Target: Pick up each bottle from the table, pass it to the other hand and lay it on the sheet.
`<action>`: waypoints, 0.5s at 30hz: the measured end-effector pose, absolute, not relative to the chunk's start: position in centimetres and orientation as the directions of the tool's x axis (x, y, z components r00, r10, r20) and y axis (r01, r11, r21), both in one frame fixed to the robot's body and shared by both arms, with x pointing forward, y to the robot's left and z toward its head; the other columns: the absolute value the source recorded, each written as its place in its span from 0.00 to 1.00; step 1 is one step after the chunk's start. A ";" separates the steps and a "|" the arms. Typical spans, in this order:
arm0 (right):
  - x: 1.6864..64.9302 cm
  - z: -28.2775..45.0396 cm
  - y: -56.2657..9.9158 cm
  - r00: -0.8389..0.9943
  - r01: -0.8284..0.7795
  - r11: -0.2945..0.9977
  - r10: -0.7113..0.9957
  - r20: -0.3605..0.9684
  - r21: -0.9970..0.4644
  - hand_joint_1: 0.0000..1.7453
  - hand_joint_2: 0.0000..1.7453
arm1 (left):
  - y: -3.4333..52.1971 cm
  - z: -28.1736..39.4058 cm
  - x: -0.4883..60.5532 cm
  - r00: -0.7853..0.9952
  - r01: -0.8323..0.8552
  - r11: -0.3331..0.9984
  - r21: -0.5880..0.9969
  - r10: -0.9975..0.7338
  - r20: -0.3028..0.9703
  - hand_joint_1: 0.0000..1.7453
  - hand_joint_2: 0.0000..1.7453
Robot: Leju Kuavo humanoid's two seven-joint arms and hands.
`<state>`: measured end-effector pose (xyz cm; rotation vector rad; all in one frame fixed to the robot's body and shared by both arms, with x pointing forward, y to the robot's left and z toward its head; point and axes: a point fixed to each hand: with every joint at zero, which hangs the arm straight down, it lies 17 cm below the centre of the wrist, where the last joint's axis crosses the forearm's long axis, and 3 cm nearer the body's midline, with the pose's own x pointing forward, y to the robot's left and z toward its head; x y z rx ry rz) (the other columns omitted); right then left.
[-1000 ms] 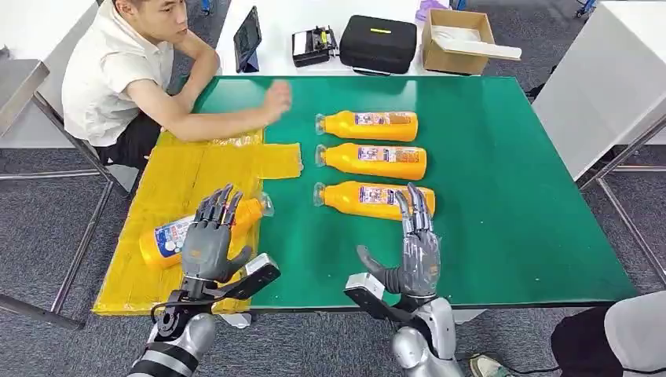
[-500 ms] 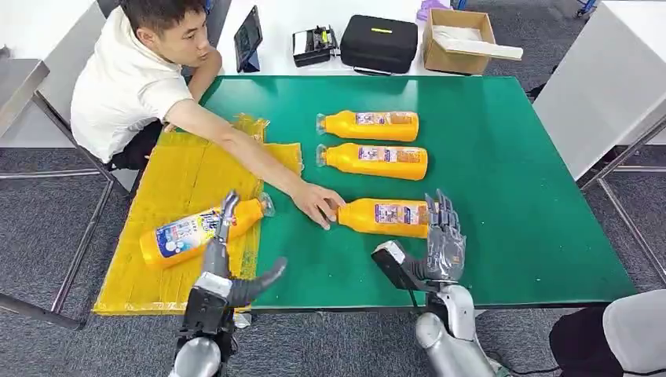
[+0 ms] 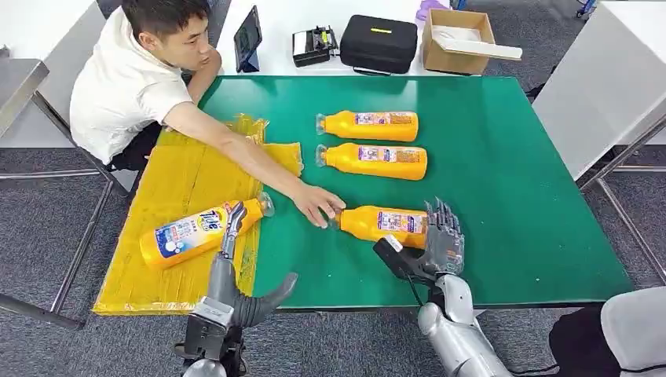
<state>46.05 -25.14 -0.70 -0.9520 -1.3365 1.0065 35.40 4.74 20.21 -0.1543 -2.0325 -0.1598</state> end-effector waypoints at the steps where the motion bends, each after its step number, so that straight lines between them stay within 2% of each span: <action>1: 46.1 -0.9 -25.3 -0.004 -0.035 0.292 0.956 0.293 -0.956 0.00 1.00 | 4.7 20.1 35.4 -0.444 0.179 0.983 0.046 0.038 0.895 0.00 1.00; 12: 46.6 -1.3 -25.8 0.017 -0.056 0.276 0.961 0.276 -0.959 0.00 1.00 | 4.7 20.0 35.5 -0.435 0.180 0.983 0.046 0.037 0.900 0.00 1.00; 13: 46.6 -1.4 -25.9 0.025 -0.065 0.275 0.961 0.274 -0.959 0.85 1.00 | 4.7 19.9 35.5 -0.433 0.181 0.982 0.046 0.037 0.901 0.00 1.00; 14: 46.7 -1.7 -26.0 0.034 -0.080 0.273 0.962 0.271 -0.959 1.00 1.00 | 4.7 19.9 35.5 -0.431 0.182 0.982 0.046 0.037 0.901 0.00 1.00; 15: 47.0 -1.8 -26.2 0.041 -0.094 0.267 0.964 0.264 -0.959 1.00 1.00 | 4.7 19.9 35.5 -0.431 0.181 0.982 0.046 0.037 0.902 0.00 1.00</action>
